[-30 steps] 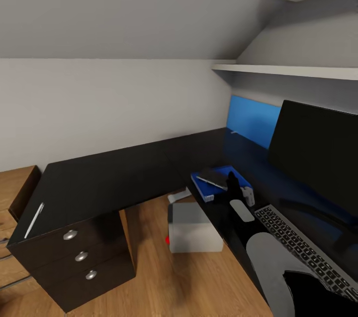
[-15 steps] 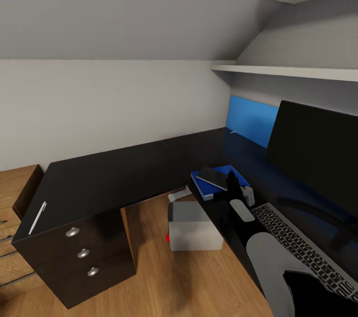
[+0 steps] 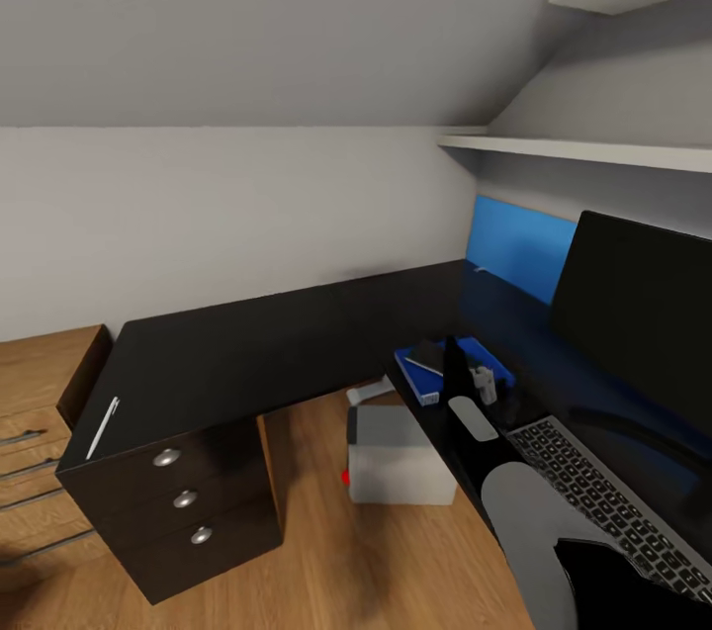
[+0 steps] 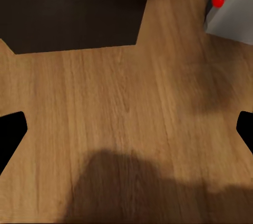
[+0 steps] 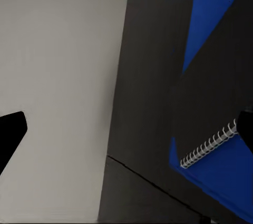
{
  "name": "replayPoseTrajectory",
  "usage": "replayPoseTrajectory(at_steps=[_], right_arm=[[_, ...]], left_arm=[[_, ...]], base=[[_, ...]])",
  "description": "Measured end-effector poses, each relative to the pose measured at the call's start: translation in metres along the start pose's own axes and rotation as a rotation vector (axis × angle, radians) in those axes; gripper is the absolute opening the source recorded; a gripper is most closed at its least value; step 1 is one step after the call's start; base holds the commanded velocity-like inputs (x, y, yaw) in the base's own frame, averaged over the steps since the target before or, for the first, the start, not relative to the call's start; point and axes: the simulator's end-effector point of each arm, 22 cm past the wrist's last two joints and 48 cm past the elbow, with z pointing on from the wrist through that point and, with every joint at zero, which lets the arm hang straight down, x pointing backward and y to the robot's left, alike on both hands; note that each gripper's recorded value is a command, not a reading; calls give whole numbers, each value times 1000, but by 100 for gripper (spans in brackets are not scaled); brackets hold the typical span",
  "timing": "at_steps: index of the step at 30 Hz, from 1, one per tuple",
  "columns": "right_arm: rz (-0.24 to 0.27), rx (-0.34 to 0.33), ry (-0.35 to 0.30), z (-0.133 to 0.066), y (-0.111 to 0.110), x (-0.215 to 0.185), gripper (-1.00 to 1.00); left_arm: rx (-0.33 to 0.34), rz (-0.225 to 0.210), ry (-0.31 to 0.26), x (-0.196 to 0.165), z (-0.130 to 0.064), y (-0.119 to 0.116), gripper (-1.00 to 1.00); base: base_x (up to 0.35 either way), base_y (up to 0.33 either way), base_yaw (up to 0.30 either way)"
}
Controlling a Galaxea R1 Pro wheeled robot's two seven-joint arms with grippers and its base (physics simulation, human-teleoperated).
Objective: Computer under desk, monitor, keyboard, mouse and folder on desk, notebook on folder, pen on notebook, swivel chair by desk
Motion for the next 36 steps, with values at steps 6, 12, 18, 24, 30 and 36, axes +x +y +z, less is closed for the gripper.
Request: replayPoseTrajectory(at_steps=[6,12,18,24,30,36], right_arm=[[-71,-28,54,-9,15,31,100],[-201,-66,66,-18,30,52,100],[-371,-73,131,-31,18,85,100],[-428,-105,159,-37,24,98,100],[-475,-139,181,-43,30,109,100],[-496,-156,191,-46,34,114,100]], left_arm=[[-8,3,6,4,0,4,100],[-13,6,11,8,0,6,100],[-14,4,10,8,0,6,100],[-13,4,5,6,0,5,100],[-12,2,0,5,-1,4,100],[-11,2,-4,3,-1,4,100]], base=[[0,0,203],[0,0,209],[0,0,236],[0,0,241],[0,0,250],[0,0,257]])
